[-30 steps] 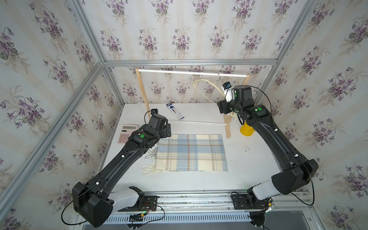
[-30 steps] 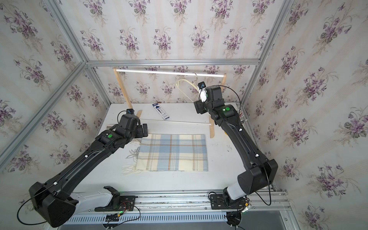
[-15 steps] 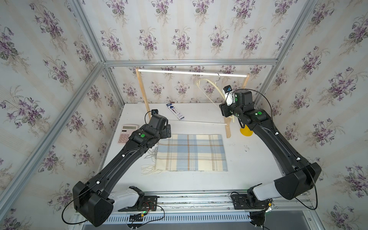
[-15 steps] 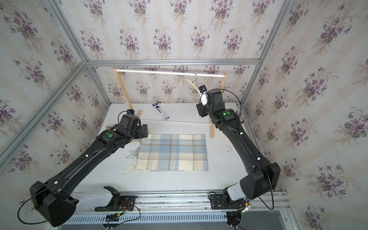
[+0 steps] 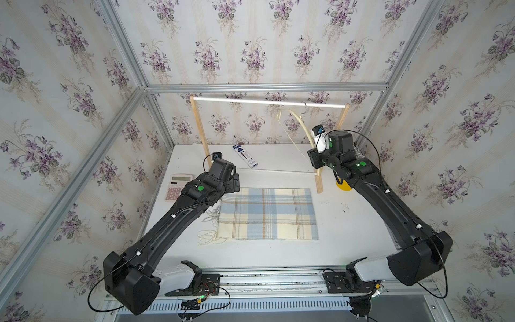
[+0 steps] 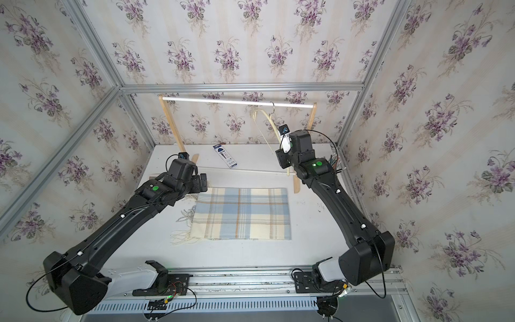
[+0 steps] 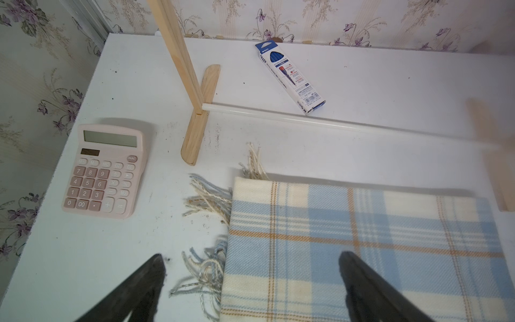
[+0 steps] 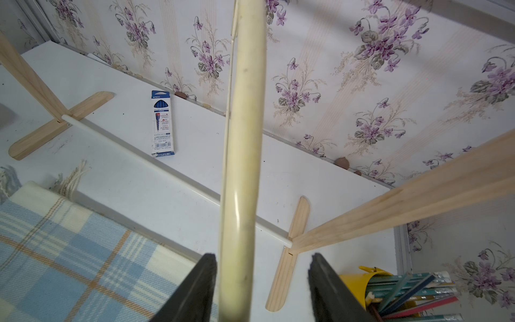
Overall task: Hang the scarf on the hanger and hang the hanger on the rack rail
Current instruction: Pick up the hanger from the clothesline.
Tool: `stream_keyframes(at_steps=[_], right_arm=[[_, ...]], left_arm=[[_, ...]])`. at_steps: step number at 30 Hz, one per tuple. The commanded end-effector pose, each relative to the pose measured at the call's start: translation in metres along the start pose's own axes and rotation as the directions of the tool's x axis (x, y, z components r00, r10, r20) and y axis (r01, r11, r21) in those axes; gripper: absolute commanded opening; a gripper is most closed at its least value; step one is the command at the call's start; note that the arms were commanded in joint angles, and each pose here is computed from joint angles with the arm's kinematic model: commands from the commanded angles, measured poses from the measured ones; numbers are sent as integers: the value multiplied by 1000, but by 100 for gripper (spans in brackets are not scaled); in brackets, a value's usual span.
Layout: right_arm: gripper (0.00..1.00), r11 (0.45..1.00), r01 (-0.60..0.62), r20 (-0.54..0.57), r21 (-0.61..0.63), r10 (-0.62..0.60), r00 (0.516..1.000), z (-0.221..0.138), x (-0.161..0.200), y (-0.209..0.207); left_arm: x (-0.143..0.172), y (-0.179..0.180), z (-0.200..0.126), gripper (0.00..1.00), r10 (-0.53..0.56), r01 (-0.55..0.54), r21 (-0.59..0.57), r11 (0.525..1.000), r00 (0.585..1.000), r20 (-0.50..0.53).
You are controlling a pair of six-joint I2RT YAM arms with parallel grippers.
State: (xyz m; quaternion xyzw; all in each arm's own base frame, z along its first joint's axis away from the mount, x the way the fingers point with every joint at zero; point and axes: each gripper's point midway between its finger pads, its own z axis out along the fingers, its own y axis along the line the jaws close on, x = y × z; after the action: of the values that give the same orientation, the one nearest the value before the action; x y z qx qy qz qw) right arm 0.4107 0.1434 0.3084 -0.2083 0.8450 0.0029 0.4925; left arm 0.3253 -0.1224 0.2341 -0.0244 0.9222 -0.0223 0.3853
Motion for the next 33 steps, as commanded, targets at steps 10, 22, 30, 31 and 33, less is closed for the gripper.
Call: stream_keyframes(at_steps=[10,22,30,31,33], right_arm=[[12,997,-23,65,-72,27,998,0,-11,12],[0,992,-73,159,-98,88,983,-11,-33,13],[0,988,-128,290,-84,147,946,-32,-66,2],[0,988,-132,295,-83,151,943,-34,-66,2],[0,986,-142,297,-88,162,941,-37,-63,2]], left_arm=[[-2,3,-1,95,-6,6,-19,1000,1000,-3],[-7,3,-3,94,-4,4,-30,1000,1000,1],[-15,-1,-6,93,8,-7,-28,1000,1000,24],[-16,-2,-7,93,10,-9,-25,1000,1000,27],[-20,-4,-9,93,13,-12,-17,1000,999,37]])
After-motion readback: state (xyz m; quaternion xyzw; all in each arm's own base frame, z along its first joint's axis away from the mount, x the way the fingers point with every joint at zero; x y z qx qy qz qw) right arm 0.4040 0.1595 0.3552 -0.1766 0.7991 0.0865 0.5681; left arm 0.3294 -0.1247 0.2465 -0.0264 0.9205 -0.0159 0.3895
